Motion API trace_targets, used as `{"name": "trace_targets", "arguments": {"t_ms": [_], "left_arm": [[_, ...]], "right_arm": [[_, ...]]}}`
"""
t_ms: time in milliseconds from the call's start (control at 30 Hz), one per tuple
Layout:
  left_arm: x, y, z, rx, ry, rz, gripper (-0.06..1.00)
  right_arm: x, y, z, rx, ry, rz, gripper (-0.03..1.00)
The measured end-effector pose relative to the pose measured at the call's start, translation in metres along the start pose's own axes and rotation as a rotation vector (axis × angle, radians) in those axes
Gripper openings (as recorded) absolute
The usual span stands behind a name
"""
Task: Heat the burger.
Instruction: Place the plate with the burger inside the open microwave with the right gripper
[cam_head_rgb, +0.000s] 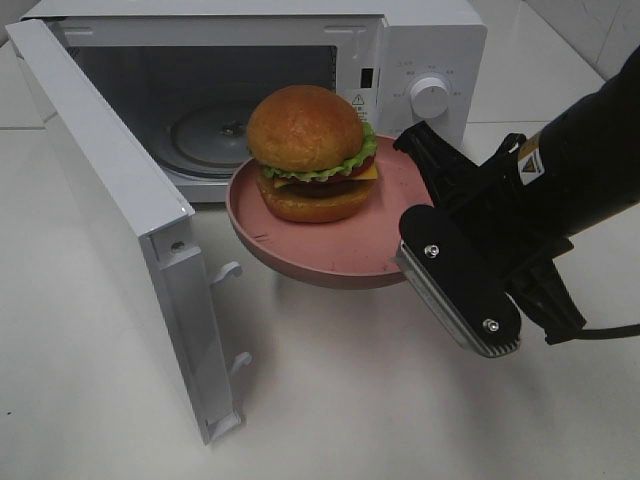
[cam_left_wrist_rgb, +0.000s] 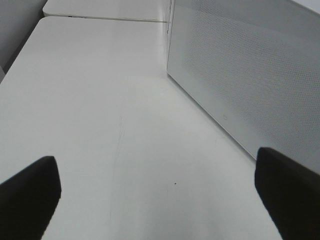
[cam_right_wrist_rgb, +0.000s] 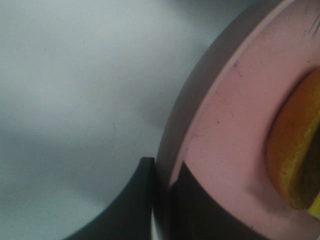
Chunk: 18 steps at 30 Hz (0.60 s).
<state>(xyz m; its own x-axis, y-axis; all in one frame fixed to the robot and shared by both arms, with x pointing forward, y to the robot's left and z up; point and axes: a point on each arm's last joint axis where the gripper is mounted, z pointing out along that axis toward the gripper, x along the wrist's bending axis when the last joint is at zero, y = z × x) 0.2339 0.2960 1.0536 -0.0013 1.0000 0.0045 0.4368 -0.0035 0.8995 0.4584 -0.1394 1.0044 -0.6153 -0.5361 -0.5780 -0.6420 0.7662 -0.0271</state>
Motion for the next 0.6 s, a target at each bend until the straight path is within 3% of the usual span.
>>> {"name": "trace_targets", "arguments": {"t_ms": [600], "left_arm": [[0.000, 0.000, 0.000, 0.000, 0.000, 0.000, 0.97]], "right_arm": [[0.001, -0.008, 0.020, -0.002, 0.010, -0.040, 0.07]]}}
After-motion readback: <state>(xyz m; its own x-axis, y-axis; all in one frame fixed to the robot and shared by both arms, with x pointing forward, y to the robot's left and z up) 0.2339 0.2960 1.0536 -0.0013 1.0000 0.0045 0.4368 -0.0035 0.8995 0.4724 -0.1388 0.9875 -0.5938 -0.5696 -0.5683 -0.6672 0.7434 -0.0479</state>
